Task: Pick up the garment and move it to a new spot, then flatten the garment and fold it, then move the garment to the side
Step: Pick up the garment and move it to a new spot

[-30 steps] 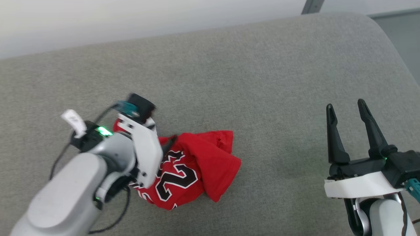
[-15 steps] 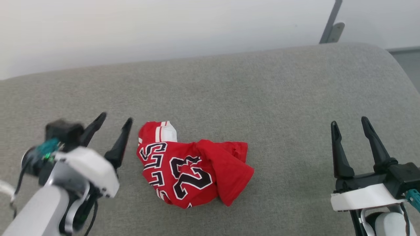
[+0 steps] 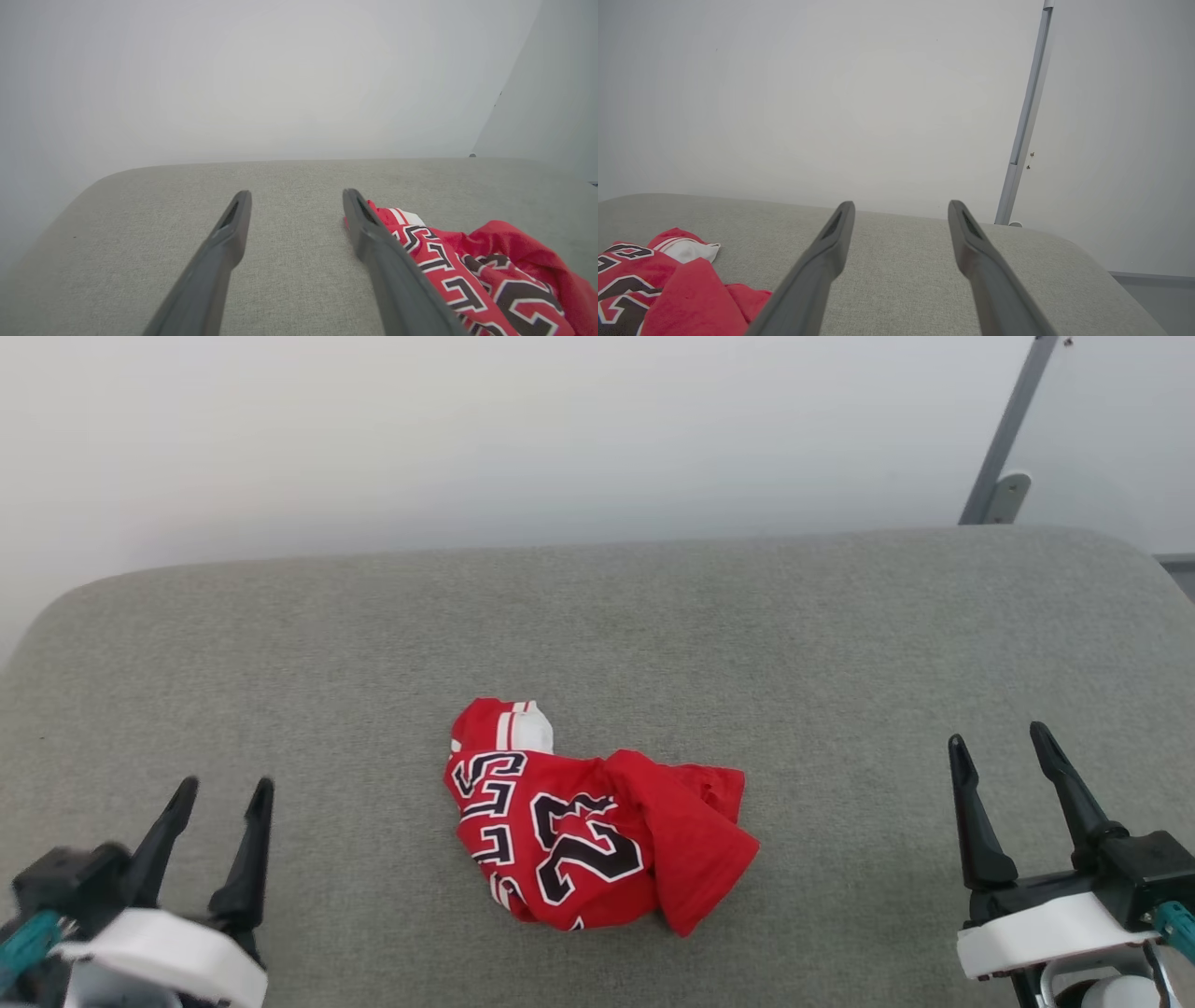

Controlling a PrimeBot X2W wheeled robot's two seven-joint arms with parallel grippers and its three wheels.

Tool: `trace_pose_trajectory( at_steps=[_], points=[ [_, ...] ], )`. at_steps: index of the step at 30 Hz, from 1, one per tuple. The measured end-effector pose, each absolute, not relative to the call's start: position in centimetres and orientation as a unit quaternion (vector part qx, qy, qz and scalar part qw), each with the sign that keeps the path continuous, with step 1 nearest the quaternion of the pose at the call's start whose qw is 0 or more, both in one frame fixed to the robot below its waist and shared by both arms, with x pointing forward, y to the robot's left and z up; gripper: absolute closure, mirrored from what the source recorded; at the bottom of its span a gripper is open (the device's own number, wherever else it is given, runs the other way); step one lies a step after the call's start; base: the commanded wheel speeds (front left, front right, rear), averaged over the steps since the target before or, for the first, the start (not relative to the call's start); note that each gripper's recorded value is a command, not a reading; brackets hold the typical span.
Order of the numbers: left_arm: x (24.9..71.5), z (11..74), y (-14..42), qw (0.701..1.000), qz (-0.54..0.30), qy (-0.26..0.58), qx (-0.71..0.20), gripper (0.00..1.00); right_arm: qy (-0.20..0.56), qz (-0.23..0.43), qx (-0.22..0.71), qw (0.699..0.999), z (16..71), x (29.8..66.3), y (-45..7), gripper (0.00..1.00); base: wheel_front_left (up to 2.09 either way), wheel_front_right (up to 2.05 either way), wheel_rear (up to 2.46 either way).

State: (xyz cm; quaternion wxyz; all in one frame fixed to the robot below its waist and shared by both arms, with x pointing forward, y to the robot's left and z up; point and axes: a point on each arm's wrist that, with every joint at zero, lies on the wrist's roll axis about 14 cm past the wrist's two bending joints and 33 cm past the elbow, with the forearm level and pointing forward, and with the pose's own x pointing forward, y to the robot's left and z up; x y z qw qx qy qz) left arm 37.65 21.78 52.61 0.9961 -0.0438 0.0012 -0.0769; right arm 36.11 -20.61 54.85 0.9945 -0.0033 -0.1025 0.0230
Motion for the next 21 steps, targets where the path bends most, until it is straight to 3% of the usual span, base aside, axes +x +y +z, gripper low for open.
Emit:
trace_pose_trajectory(
  at_steps=[21],
  points=[
    [32.0, 52.3, 26.9, 0.995, 0.009, -0.047, -0.085, 0.00, -0.105, 0.042, 0.004, 0.994, 55.0, 36.4, -19.2, 0.00, 0.00, 0.00, 0.00]
  ],
)
